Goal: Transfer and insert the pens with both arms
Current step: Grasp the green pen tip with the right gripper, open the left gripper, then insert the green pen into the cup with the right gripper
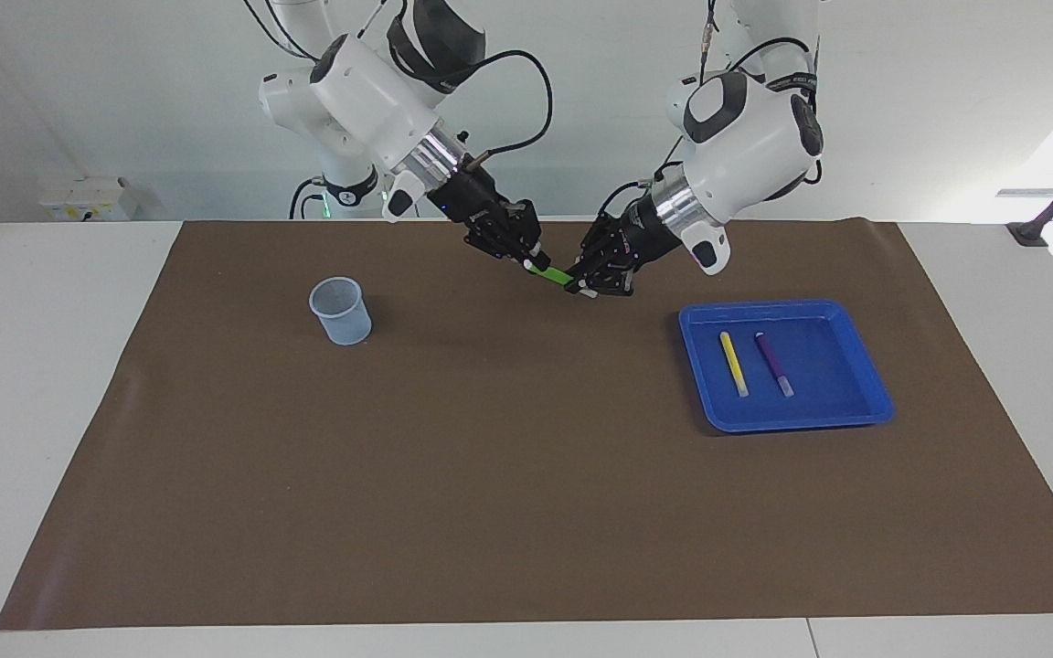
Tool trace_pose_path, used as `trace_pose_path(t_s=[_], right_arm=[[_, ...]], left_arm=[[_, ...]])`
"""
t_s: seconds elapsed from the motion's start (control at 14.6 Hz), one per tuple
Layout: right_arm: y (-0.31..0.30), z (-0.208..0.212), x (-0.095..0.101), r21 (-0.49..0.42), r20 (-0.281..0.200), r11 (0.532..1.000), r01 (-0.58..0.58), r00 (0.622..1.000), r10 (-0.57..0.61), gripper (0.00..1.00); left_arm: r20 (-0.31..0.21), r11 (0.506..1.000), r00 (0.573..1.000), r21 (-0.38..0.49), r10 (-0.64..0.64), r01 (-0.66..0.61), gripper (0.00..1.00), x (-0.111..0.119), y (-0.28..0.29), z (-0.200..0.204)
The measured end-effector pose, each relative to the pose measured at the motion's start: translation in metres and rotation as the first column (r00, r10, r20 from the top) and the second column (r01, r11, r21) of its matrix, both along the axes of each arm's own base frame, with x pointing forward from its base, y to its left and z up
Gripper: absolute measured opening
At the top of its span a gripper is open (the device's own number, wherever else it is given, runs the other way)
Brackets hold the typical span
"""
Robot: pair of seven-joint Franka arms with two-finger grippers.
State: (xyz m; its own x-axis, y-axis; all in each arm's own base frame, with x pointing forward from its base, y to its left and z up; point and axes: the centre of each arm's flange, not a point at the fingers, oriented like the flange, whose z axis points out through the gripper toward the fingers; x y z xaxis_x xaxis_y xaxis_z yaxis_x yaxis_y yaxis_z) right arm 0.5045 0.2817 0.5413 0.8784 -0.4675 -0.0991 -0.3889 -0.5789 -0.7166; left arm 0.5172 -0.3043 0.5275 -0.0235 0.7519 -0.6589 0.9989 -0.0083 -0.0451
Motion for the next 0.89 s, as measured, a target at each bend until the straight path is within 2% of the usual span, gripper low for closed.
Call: trace_pose_path(t_s=[0.14, 0.27, 0.41, 0.62, 0.76, 0.89], right_arm=[[-0.005, -0.001, 0.002, -0.001, -0.008, 1.000, 0.004, 1.000, -0.005, 0.18], [-0.018, -0.005, 0.005, -0.026, -0.040, 0.999, -0.033, 0.999, 0.032, 0.18], [-0.051, -0.006, 0.009, -0.101, -0.066, 0.988, -0.117, 0.992, 0.110, 0.18], [-0.120, 0.002, 0.006, -0.218, -0.098, 0.931, -0.293, 0.956, 0.277, 0.18], [-0.169, 0.004, -0.001, -0.317, -0.124, 0.851, -0.418, 0.908, 0.400, 0.18], [-0.212, 0.001, -0.005, -0.417, -0.172, 0.753, -0.509, 0.858, 0.484, 0.18]], left_arm=[[0.012, 1.000, 1.000, -0.002, 0.006, -0.006, 0.55, 0.000, -0.001, 0.002], [0.026, 1.000, 1.000, 0.002, -0.003, 0.003, 0.79, 0.000, -0.001, 0.003], [0.081, 0.998, 0.995, 0.019, -0.063, 0.062, 1.00, 0.001, 0.001, 0.003], [0.179, 0.983, 0.968, 0.090, -0.177, 0.163, 1.00, 0.005, 0.009, 0.000], [0.218, 0.971, 0.949, 0.132, -0.225, 0.200, 1.00, 0.009, 0.019, -0.001], [0.253, 0.956, 0.925, 0.151, -0.282, 0.250, 1.00, 0.013, 0.028, -0.004]])
